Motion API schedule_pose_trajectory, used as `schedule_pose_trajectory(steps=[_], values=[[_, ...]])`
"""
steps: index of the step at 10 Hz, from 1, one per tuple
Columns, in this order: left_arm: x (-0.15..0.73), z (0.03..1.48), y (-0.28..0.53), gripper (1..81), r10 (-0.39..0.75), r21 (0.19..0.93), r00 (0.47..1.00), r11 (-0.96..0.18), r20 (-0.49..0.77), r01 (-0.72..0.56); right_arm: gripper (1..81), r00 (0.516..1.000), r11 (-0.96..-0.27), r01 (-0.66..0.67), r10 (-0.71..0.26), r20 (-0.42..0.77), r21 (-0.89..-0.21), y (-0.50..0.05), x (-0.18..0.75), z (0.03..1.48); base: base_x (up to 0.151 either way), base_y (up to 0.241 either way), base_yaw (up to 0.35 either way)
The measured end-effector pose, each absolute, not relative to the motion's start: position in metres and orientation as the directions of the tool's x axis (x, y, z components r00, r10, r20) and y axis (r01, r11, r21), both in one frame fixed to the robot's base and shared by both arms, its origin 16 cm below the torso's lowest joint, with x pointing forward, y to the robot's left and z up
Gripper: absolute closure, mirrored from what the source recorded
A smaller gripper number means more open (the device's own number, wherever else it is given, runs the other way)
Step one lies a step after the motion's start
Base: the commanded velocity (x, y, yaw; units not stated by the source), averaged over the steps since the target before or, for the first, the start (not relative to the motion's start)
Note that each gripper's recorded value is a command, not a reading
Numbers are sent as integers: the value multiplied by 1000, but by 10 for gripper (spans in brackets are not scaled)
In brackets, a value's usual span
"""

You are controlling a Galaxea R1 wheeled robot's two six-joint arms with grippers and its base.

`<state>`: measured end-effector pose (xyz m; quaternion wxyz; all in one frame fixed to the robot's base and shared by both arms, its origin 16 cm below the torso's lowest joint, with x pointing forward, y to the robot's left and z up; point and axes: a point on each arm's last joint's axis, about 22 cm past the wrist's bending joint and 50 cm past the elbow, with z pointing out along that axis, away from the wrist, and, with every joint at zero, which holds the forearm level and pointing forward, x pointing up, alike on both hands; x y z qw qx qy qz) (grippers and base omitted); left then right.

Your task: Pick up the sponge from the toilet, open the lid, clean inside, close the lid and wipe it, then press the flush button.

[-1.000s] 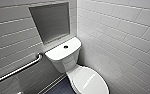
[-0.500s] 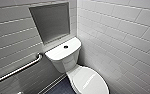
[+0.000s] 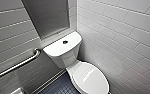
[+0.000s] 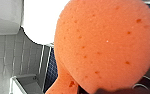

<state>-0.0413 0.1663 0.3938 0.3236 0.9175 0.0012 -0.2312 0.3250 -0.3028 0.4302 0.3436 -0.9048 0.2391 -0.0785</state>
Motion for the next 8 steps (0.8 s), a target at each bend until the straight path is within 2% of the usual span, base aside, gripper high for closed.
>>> schedule_pose_trajectory(steps=[5,8], values=[[-27,354,149,10,-149,608,908,-783,-391,133,811,907,-664,-221,-409,99,-715,-291,458,436,0,0,0],[-28,344,148,10,-151,606,911,-786,-383,124,811,936,-646,-144,-335,109,-749,-248,509,440,0,0,0]])
